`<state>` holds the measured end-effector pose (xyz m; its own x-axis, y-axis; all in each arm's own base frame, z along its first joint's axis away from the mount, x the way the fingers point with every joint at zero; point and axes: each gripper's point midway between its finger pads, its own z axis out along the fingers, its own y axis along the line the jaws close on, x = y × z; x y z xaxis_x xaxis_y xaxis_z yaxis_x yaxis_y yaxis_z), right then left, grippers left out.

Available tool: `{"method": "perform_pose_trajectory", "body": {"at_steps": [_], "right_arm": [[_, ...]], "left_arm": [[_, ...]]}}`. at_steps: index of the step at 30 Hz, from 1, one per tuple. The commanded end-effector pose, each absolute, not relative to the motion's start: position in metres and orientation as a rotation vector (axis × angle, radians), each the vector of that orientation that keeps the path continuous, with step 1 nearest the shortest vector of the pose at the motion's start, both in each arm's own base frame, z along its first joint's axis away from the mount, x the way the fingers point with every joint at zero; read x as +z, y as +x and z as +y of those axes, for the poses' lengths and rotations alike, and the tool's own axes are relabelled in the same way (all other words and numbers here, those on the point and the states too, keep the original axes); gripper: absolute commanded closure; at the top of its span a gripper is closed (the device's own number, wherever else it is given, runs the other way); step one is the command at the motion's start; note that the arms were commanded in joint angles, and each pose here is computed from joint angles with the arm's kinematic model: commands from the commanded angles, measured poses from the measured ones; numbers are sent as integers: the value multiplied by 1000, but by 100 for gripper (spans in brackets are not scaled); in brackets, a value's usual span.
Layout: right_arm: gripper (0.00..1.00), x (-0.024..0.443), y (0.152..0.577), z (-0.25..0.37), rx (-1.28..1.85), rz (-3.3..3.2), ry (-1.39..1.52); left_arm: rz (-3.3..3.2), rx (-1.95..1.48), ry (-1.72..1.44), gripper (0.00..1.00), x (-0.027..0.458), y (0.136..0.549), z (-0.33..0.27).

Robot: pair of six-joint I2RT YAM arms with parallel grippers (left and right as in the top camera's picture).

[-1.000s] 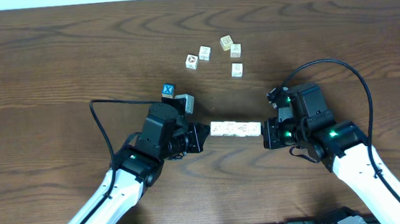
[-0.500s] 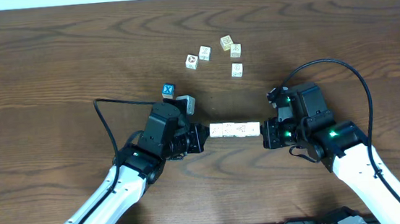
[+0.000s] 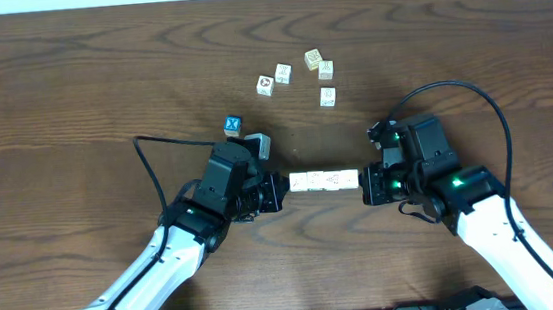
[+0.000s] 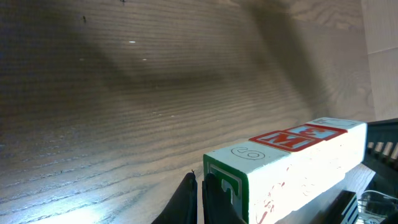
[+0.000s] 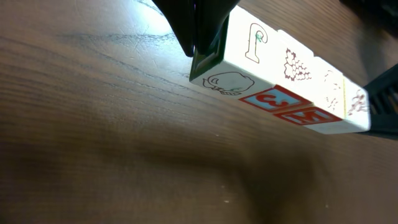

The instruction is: Lift 4 blocks

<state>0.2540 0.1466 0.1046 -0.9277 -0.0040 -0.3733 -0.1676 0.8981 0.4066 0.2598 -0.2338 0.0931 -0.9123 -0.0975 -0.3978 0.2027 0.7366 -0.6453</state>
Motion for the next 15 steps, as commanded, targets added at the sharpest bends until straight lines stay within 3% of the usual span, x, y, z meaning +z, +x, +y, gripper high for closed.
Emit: {"method": "perform_pose_trajectory", "body": {"at_steps": [1, 15], "right_arm": [[99, 113, 248, 174, 772, 2690, -230], [99, 102, 251, 173, 748, 2717, -235]], "left_arm": [[2498, -1112, 170, 93, 109, 253, -252], [2538, -1085, 153, 93, 96, 254, -251]]}}
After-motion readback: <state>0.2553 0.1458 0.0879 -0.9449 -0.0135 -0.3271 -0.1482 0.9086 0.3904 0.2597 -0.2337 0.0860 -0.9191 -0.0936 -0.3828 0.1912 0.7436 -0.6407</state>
